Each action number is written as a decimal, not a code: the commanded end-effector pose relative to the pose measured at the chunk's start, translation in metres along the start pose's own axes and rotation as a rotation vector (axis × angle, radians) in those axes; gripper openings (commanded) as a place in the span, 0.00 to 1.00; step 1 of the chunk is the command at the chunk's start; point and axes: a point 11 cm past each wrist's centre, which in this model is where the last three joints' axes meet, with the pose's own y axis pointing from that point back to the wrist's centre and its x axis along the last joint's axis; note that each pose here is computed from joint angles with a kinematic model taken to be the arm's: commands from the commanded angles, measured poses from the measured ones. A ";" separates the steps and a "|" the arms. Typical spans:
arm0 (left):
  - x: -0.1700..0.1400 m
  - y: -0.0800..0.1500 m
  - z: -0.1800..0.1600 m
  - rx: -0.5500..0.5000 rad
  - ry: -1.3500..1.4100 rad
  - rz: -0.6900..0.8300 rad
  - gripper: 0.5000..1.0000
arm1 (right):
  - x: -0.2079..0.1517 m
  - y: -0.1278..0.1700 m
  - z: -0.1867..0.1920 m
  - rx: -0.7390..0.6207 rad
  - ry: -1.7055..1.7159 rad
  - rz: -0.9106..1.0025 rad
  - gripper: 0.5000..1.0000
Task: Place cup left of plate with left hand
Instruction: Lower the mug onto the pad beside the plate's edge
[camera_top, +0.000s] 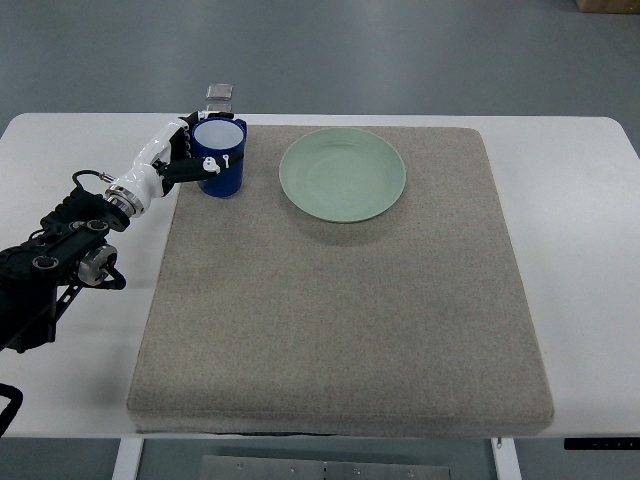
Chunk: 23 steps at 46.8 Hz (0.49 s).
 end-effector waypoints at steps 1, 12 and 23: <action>-0.001 0.000 -0.001 0.001 0.002 -0.001 0.00 | 0.000 0.000 0.000 0.001 0.000 0.000 0.87; -0.001 0.002 -0.003 0.006 0.004 0.003 0.00 | 0.000 0.000 0.000 -0.001 0.000 0.000 0.87; 0.002 0.001 -0.002 0.004 -0.008 0.028 0.00 | 0.000 0.000 0.000 0.001 0.000 0.000 0.87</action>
